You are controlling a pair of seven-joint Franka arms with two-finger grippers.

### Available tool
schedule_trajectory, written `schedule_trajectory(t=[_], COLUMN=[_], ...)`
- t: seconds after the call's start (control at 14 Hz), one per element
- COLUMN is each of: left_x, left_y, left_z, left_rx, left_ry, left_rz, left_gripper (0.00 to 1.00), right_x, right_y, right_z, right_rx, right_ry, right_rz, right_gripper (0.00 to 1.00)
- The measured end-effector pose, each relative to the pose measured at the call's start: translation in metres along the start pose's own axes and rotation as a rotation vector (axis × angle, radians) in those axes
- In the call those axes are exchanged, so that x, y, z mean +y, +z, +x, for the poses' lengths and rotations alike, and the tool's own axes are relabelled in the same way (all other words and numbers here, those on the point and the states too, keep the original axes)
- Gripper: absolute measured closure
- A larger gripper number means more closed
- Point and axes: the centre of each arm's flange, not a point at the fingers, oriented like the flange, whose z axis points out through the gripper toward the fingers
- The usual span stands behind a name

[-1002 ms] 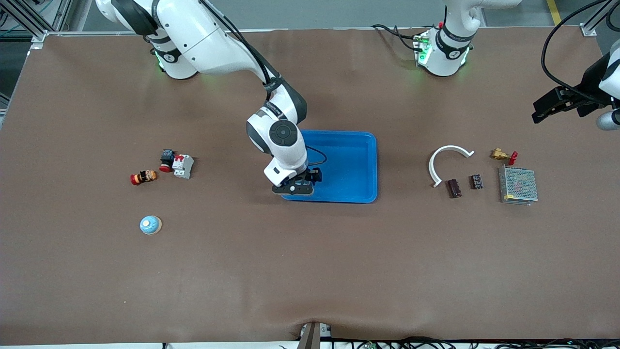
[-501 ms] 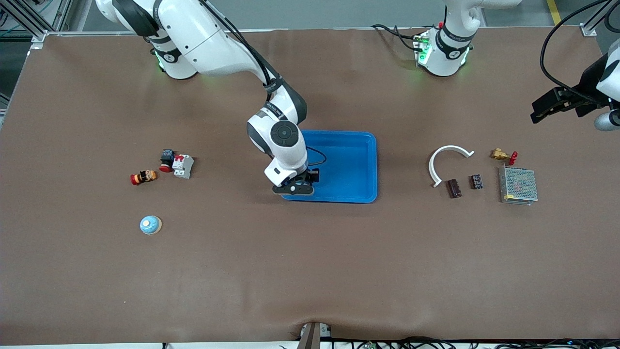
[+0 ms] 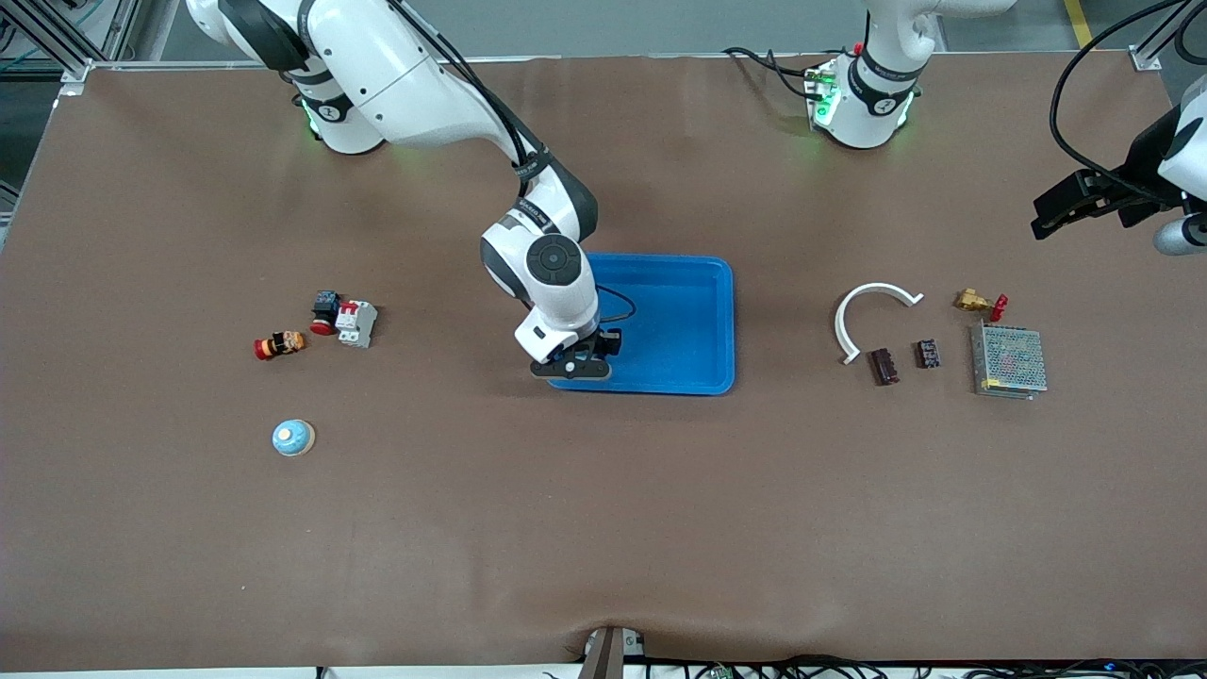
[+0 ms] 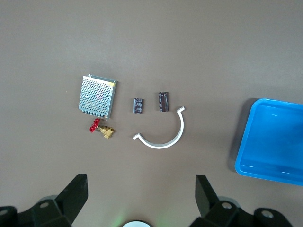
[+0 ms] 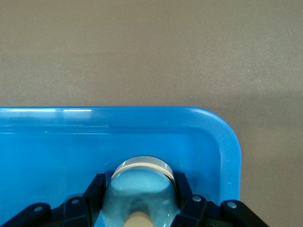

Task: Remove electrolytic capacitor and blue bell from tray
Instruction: 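Lower the right gripper and grasp the second blue bell, then lift the bell out of the tray and carry it with the right gripper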

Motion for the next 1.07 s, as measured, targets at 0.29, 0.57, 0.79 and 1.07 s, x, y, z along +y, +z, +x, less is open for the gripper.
schedule_trajectory(t=[0.29, 0.57, 0.79, 1.07], left_x=[0.0, 0.0, 0.0, 0.0], left_y=[0.0, 0.0, 0.0, 0.0], left_z=[0.0, 0.0, 0.0, 0.0], left_rx=[0.0, 0.0, 0.0, 0.0], left_ry=[0.0, 0.0, 0.0, 0.001], left_rz=[0.0, 0.0, 0.0, 0.0], left_gripper=[0.0, 0.0, 0.0, 0.0], right_x=[-0.001, -0.003, 0.007, 0.065], right_y=[-0.013, -0.052, -0.074, -0.101], right_z=[-0.002, 0.002, 0.01, 0.057], right_rx=[-0.036, -0.037, -0.046, -0.08], right_ry=[0.014, 0.016, 0.002, -0.063], right_rz=[-0.04, -0.054, -0.073, -0.095], right_gripper=[0.35, 0.35, 0.35, 0.35])
